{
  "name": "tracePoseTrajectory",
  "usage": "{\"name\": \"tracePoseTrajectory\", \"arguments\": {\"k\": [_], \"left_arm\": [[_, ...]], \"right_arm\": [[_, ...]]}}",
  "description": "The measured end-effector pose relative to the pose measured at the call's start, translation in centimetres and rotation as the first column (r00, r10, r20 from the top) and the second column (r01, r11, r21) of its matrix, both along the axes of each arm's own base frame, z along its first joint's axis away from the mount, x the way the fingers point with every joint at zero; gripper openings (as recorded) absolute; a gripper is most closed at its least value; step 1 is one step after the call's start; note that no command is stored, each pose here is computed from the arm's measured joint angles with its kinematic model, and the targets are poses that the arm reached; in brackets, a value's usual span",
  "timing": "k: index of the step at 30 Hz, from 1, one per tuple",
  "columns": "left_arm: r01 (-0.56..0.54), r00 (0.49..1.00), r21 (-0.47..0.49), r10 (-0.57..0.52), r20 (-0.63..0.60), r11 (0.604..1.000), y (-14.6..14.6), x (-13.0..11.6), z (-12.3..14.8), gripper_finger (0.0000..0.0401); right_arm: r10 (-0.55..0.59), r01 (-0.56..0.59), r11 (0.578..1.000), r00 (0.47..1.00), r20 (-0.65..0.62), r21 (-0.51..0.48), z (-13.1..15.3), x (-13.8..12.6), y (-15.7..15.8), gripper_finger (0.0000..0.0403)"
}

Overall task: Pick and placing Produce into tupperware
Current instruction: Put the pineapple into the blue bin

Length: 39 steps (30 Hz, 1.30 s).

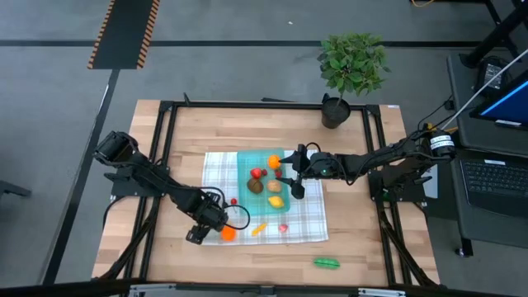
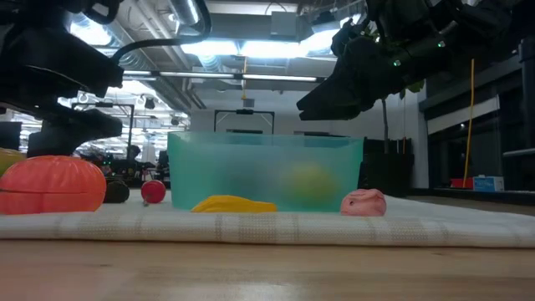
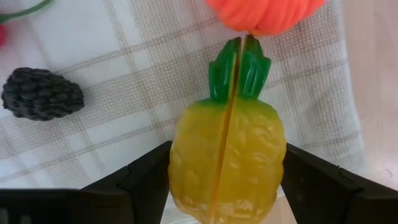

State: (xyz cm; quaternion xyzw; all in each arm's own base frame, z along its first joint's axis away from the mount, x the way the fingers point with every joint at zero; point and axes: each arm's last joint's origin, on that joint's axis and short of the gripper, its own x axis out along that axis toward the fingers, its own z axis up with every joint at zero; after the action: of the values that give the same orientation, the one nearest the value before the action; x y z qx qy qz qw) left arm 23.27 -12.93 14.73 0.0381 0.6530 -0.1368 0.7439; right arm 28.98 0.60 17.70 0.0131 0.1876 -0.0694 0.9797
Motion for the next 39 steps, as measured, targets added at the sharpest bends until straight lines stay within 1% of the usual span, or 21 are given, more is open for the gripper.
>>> {"name": "tracePoseTrajectory", "arguments": {"k": [4, 11, 14, 18, 22, 25, 29, 34, 36, 39], "left_arm": [[-0.004, 1.000, -0.018, 0.004, -0.001, 1.000, 0.1, 0.1, 0.0, 0.0262], [-0.003, 1.000, -0.020, 0.003, 0.002, 1.000, 0.1, 0.2, 0.0, 0.0260], [-0.003, 1.000, -0.020, 0.003, 0.003, 1.000, 0.1, 0.2, 0.0, 0.0244], [-0.004, 1.000, -0.022, 0.004, 0.001, 1.000, 0.1, 0.2, 0.0, 0.0211], [-0.010, 1.000, -0.067, 0.008, -0.025, 0.998, 0.2, 0.2, 0.1, 0.0181], [-0.046, 0.998, -0.097, 0.041, -0.048, 0.994, 0.5, 0.3, 0.1, 0.0171], [-0.096, 0.992, -0.130, 0.084, -0.090, 0.987, 1.1, 0.6, 0.3, 0.0169], [-0.119, 0.989, -0.124, 0.106, -0.105, 0.985, 1.5, 1.4, 1.5, 0.0167], [-0.105, 0.991, -0.112, 0.096, -0.089, 0.988, 1.5, 1.7, 2.3, 0.0166], [-0.059, 0.998, -0.044, 0.057, -0.033, 0.997, 1.7, 1.8, 3.3, 0.0166]], "right_arm": [[0.000, 0.000, 1.000, 1.000, 0.000, 0.000, 0.0, 0.0, 0.0, 0.0315], [0.007, -0.007, 1.000, 1.000, -0.003, -0.017, 0.0, 0.0, 0.0, 0.0315], [0.007, -0.007, 1.000, 1.000, -0.003, -0.017, 0.0, 0.0, 0.0, 0.0315], [0.007, -0.007, 1.000, 1.000, -0.003, -0.017, 0.0, 0.0, 0.0, 0.0315], [0.007, -0.007, 1.000, 1.000, -0.003, -0.017, 0.0, 0.0, 0.0, 0.0315], [0.006, -0.006, 1.000, 1.000, -0.003, -0.017, 0.0, 0.0, 0.0, 0.0315], [0.007, -0.007, 1.000, 1.000, -0.003, -0.017, 0.0, 0.0, 0.0, 0.0315], [0.007, -0.007, 1.000, 1.000, -0.003, -0.017, 0.0, 0.0, 0.0, 0.0315], [0.006, -0.006, 1.000, 1.000, -0.003, -0.017, 0.0, 0.0, 0.0, 0.0315], [0.007, -0.007, 1.000, 1.000, -0.003, -0.018, 0.0, 0.0, 0.0, 0.0315]]}}
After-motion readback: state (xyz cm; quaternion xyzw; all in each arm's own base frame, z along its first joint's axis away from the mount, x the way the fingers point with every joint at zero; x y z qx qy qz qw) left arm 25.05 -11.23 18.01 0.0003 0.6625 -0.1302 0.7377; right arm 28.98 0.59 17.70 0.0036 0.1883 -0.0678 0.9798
